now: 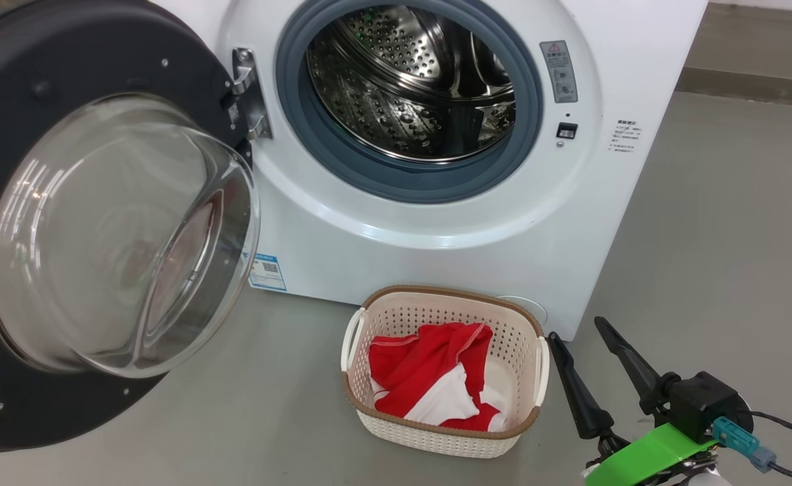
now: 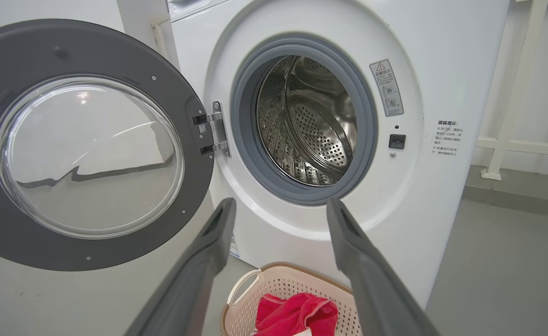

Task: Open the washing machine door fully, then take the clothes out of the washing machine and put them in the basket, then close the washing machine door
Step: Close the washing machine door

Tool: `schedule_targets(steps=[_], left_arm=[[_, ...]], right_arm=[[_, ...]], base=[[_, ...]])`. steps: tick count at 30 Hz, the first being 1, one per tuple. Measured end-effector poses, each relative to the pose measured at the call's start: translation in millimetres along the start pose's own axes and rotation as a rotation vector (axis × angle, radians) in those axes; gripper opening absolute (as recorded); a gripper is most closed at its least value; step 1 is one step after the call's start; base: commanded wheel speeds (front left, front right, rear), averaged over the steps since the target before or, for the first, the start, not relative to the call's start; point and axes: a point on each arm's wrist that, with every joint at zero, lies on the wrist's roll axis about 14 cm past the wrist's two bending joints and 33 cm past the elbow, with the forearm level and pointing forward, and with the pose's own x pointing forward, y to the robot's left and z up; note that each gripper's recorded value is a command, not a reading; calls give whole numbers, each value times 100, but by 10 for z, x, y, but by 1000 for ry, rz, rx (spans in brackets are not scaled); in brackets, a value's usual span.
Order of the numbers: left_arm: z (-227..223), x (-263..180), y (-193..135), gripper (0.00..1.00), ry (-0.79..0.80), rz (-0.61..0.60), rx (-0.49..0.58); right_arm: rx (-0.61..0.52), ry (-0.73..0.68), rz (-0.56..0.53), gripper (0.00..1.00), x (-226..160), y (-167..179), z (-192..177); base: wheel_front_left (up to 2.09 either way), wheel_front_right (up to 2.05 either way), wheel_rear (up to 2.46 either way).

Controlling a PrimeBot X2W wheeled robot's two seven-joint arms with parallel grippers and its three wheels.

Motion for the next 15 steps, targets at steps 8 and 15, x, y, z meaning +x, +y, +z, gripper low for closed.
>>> schedule_targets(steps=[8, 15], left_arm=[[-681, -20, 178, 0, 408, 120, -249], [-911, -139, 100, 0, 604, 97, -422]], right_arm=[[0, 0, -10, 100, -11, -32, 2], [-1, 3, 1, 100, -7, 3, -10]], base=[[0, 0, 0], [0, 0, 0]])
